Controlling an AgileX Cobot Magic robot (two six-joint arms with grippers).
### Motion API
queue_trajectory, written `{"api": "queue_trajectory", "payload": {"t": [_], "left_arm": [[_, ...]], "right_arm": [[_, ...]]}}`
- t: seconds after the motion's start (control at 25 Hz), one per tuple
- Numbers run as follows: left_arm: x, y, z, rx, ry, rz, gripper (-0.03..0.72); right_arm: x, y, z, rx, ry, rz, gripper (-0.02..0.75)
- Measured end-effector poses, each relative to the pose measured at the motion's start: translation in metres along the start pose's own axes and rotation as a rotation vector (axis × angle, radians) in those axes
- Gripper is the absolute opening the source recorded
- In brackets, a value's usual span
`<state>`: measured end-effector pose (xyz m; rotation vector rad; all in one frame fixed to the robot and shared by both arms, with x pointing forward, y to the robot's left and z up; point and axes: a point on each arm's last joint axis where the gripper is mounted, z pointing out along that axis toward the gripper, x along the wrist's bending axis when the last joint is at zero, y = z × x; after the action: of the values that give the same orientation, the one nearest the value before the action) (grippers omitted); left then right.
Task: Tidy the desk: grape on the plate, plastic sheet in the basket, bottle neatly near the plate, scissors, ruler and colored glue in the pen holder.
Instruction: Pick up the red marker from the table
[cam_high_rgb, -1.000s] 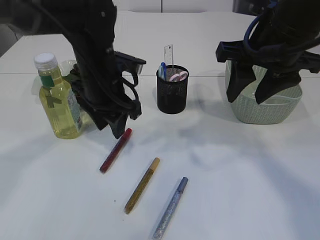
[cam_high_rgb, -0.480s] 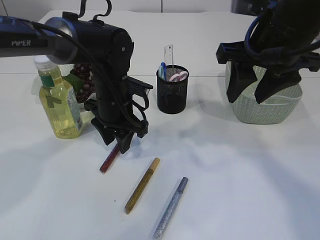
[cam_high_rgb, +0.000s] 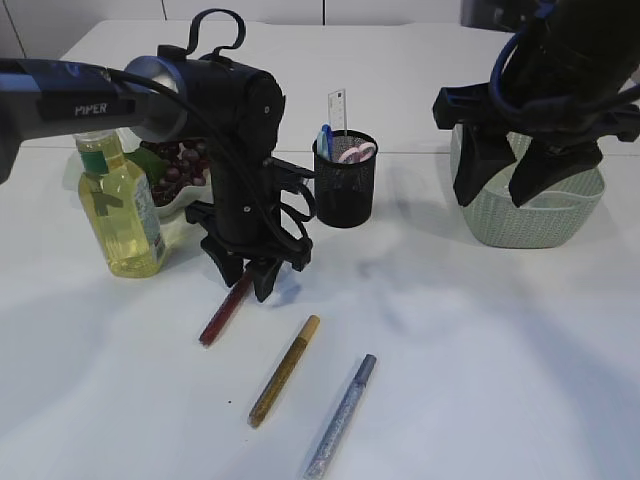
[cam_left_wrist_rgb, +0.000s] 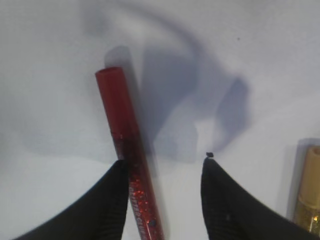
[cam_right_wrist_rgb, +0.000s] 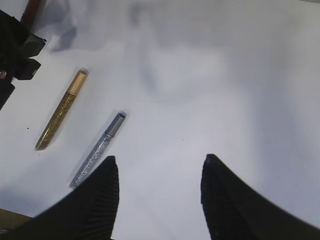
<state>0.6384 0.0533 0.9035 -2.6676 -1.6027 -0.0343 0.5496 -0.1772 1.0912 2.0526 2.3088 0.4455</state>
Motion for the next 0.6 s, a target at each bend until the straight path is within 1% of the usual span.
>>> {"api": "queue_trajectory", "payload": {"t": [0.08,0.24,0.4,0.6], "left_arm": [[0.001,0.000,0.001,0.002,0.004,-0.014,0.348],[0.014,0.001,0.001,0.003,0.003,-0.063,0.348],[0.023,0.001,0.001,0.005,-0.012,-0.095,0.348],[0.020,0.001,0.006,0.016,-0.043,-0.107,0.327]], "right_arm": [[0.000,0.000,0.000,0.000,0.000,-0.004,0.419],[-0.001,0.000,0.000,-0.002,-0.010,-0.009,0.419],[-0.001,0.000,0.000,-0.003,-0.015,-0.011,0.419],[-0.002,0.000,0.000,-0.004,-0.021,-0.015,0.419]]}}
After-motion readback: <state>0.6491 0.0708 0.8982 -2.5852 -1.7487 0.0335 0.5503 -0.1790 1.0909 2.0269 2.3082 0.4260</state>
